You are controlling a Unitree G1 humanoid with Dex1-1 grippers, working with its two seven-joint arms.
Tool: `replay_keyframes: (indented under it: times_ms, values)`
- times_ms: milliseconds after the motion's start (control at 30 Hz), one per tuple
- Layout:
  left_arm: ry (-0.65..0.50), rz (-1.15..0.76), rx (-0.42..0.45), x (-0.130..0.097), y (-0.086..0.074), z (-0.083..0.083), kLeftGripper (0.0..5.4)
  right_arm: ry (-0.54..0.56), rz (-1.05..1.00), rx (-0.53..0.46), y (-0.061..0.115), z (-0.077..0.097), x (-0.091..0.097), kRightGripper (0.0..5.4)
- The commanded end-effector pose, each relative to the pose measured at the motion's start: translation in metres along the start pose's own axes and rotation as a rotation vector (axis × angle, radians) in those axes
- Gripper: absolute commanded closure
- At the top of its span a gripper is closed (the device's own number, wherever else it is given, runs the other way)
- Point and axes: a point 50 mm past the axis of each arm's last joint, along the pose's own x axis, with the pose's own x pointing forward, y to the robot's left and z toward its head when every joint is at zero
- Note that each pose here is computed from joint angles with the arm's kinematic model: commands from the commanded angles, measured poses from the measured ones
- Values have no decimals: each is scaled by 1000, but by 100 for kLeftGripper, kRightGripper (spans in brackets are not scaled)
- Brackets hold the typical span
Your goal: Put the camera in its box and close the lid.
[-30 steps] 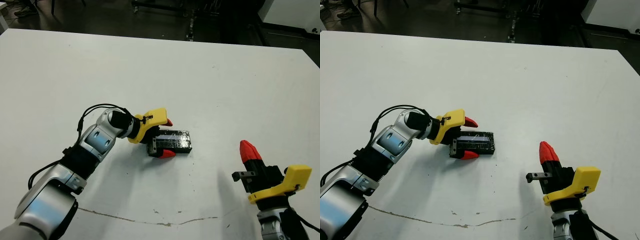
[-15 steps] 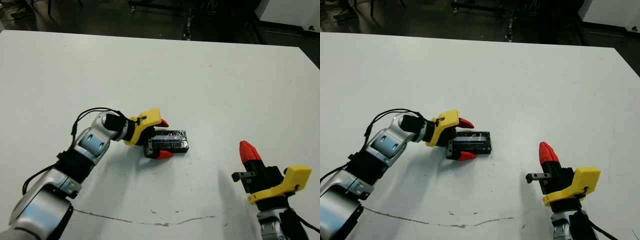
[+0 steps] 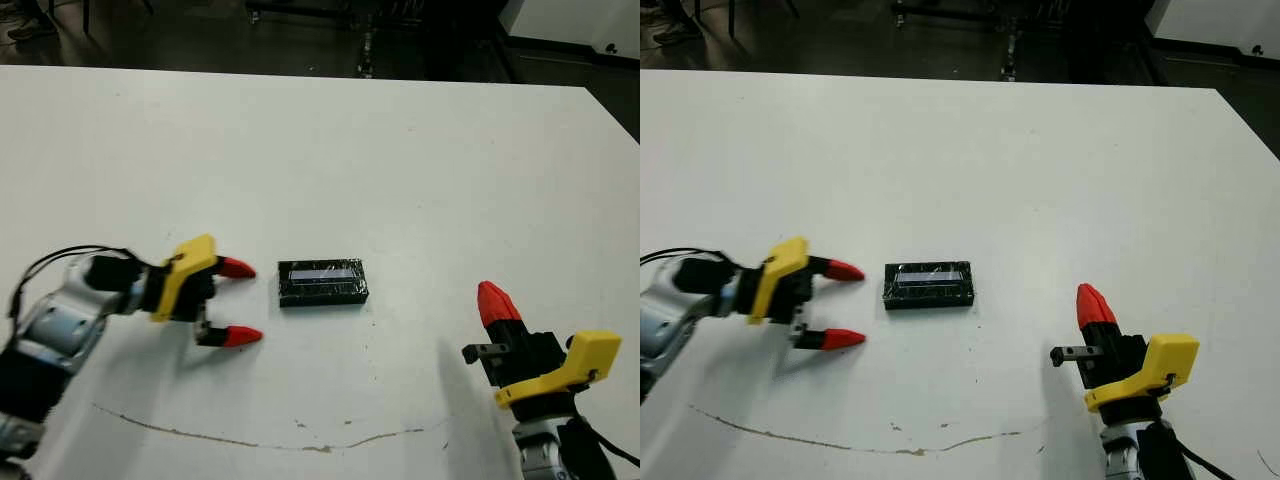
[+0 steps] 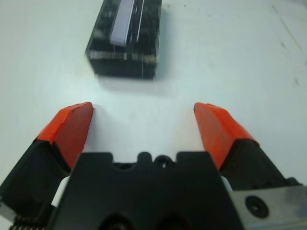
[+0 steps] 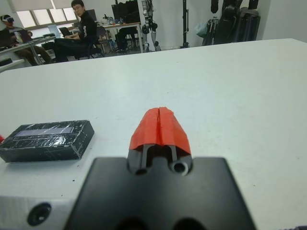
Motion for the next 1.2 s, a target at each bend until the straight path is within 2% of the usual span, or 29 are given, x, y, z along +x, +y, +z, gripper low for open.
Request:
replay_keyframes:
  times_ms: [33, 167, 300, 367, 467, 567, 667, 800, 867, 1033, 1200]
  values:
    - [45, 70, -79, -18, -3, -11, 1, 5, -6, -12, -1, 0, 0, 540]
    - [-15, 201, -100, -33, -4, -2, 1, -1, 4, -10, -1, -1, 1, 540]
    - [-125, 413, -111, -42, -11, 0, 1, 0, 2, -7, -1, -1, 1, 540]
    - [-232, 570, -140, -42, -20, 4, 1, -1, 3, -8, -1, -1, 1, 540]
    - [-430, 762, -144, -41, -34, 12, 33, -3, 1, -5, -1, -2, 2, 540]
    - [-662, 864, -112, -38, -48, 22, 74, -5, -1, -2, 0, -2, 3, 540]
    - [-792, 916, -100, -34, -58, 25, 123, -12, -8, 1, 1, -1, 4, 540]
    - [-859, 983, -101, -24, -70, 21, 182, -23, -40, -13, 1, 3, 6, 540]
    - [-883, 997, -137, -18, -75, 18, 210, -43, -48, -15, 1, 6, 8, 540]
    - [-842, 1093, -220, 1, -86, 10, 288, -80, -56, -19, 2, 11, 15, 540]
    - [-837, 1095, -226, 19, -89, 2, 364, -101, -60, -24, 3, 15, 19, 540]
